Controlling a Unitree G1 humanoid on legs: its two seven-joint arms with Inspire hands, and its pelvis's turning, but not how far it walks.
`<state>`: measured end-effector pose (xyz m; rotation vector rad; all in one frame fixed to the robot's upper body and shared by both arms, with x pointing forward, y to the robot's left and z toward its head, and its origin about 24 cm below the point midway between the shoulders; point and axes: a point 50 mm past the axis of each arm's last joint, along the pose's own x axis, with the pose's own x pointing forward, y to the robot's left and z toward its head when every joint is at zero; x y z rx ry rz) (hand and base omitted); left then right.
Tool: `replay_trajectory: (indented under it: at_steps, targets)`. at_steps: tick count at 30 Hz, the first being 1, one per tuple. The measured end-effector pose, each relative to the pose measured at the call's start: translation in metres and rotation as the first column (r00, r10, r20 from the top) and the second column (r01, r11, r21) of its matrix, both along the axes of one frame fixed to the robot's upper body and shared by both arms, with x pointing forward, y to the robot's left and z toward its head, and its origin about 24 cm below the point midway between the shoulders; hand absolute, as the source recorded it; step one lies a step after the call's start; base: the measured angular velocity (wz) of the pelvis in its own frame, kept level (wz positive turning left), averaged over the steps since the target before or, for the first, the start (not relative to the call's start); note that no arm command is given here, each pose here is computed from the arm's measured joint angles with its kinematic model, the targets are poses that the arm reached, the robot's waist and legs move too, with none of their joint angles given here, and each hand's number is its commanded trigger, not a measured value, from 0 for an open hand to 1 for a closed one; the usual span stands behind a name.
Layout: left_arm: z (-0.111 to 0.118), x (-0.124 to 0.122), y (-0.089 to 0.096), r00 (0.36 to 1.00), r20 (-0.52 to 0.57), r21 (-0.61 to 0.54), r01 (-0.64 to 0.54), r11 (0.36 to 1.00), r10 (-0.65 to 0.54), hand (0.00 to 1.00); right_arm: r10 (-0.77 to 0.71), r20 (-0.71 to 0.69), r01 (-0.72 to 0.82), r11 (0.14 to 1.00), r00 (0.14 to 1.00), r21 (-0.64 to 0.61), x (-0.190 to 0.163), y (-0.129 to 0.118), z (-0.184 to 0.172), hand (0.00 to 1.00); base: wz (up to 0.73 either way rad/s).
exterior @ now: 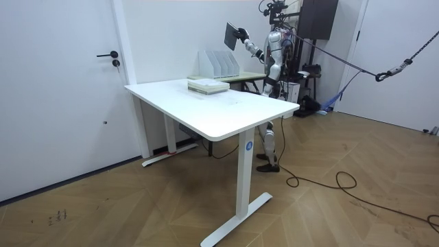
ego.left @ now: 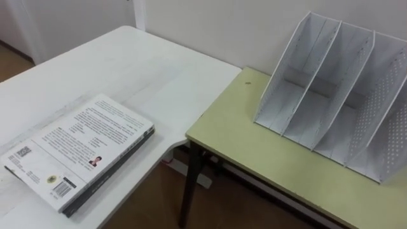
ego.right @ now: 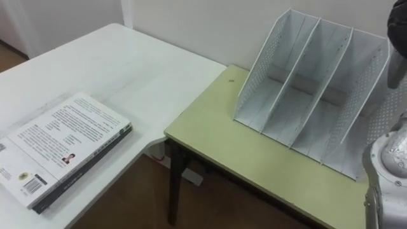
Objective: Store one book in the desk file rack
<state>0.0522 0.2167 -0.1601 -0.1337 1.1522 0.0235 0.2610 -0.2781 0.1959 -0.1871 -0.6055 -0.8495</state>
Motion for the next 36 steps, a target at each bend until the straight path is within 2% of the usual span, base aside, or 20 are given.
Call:
replay_trajectory:
  at_steps: [15, 23, 36]
  targets:
    - [0.000, 0.002, -0.001, 1.000, -0.004, -0.001, 0.000, 1.000, 0.000, 0.00, 0.022, -0.057, -0.022, 1.000, 0.998, 0.003, 0.008, 0.007, -0.009, 1.00, 0.00]
    - [0.000, 0.006, -0.002, 1.000, -0.002, 0.028, 0.007, 1.000, -0.007, 0.00, 0.101, -0.090, -0.103, 0.995, 0.991, -0.017, 0.018, 0.024, -0.012, 1.00, 0.05]
    - [-0.001, 0.013, -0.006, 1.000, 0.000, 0.036, 0.020, 0.999, -0.020, 0.00, 0.139, -0.101, -0.142, 0.990, 0.985, -0.027, 0.026, 0.033, -0.012, 1.00, 0.03]
